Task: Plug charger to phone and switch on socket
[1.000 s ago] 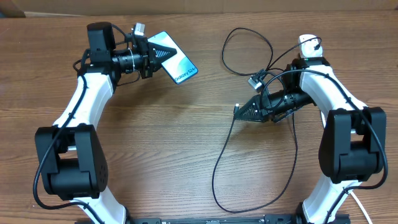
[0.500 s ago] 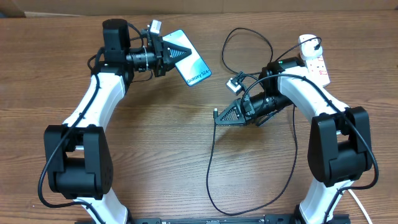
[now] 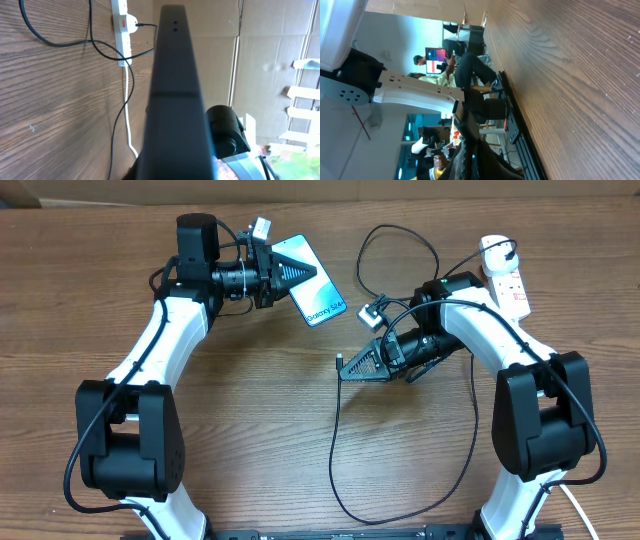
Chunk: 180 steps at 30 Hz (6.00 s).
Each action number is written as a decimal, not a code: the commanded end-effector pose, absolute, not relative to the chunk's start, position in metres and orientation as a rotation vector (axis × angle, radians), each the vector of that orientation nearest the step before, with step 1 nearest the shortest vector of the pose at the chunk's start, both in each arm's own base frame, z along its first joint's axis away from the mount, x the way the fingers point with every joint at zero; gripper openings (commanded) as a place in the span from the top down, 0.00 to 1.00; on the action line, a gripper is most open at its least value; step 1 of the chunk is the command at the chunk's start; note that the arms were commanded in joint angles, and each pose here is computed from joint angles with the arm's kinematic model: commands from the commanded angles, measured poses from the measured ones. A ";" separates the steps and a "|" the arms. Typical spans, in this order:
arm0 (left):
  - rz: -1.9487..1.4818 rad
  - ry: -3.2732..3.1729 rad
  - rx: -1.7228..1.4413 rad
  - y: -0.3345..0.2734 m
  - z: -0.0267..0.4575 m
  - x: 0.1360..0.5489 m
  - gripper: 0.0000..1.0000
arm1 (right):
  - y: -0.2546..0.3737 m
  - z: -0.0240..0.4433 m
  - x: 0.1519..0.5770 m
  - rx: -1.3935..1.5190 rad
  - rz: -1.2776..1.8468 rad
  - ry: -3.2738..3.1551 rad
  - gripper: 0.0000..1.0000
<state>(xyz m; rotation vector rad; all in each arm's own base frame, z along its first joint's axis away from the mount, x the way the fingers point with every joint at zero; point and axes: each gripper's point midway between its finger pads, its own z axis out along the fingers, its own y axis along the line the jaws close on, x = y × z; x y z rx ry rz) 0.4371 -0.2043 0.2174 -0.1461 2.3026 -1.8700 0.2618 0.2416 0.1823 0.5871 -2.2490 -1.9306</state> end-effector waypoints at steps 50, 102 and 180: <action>-1.642 2.253 -0.341 -0.107 0.206 0.462 0.96 | 0.228 0.050 0.358 -0.504 -0.202 -3.319 0.49; -1.661 2.282 -0.369 -0.108 0.202 0.456 0.95 | 0.253 0.068 0.356 -0.125 -1.194 -2.707 0.96; -2.367 2.443 -0.248 -0.219 0.188 0.410 0.96 | 0.249 0.223 0.286 0.300 -2.139 -2.093 0.96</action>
